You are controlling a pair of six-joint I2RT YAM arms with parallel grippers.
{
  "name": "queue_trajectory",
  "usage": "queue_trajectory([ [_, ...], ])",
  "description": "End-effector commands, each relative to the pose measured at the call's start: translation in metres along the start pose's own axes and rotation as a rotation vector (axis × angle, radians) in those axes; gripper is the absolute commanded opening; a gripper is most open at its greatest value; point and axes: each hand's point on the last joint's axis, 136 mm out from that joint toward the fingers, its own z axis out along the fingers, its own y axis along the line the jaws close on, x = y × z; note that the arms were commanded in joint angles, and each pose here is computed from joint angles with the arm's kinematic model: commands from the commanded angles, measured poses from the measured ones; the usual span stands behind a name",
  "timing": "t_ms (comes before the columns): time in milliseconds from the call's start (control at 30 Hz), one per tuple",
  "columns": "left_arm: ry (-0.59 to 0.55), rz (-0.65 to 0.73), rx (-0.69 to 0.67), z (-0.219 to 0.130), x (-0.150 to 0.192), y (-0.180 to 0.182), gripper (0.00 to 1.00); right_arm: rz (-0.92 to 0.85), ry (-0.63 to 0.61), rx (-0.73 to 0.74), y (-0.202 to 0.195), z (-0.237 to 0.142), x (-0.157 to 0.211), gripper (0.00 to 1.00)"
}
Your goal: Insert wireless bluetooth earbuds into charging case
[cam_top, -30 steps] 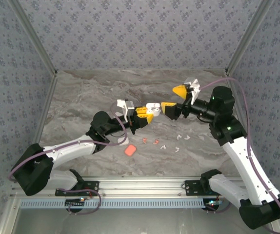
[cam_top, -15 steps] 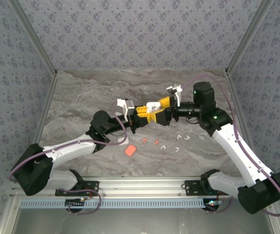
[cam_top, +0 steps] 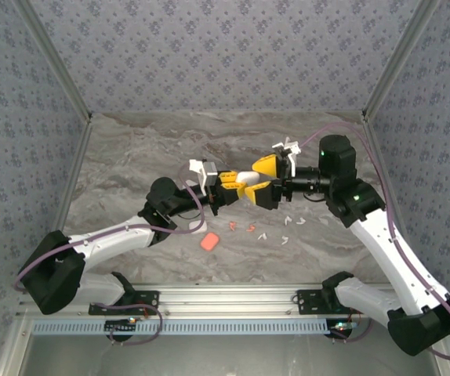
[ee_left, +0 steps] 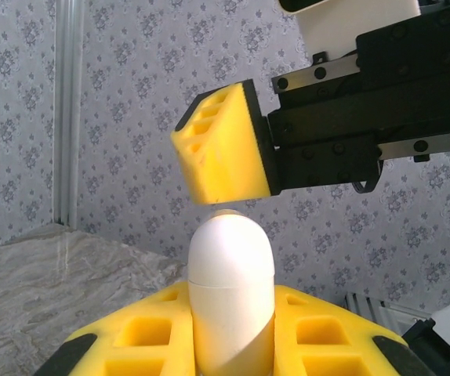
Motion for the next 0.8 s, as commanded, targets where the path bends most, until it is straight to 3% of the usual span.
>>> queue_trajectory([
  [0,-0.042,0.037,0.02,0.004,-0.017,-0.005,0.0,0.0,0.023,0.033,-0.005,0.0,0.008,1.0],
  [233,-0.017,0.021,-0.022,0.004,-0.009,0.004,0.0,-0.027,0.019,0.395,-0.055,-0.025,0.001,1.0],
  [433,0.066,-0.021,-0.157,0.006,0.016,0.033,0.0,0.128,-0.093,0.646,-0.11,-0.062,0.014,1.0],
  [600,0.171,-0.121,-0.276,0.01,0.043,0.073,0.0,0.303,-0.154,0.756,-0.141,-0.086,0.043,1.0],
  [767,0.275,-0.333,-0.432,0.01,0.078,0.141,0.0,0.397,-0.137,0.867,-0.153,-0.104,0.068,1.0],
])
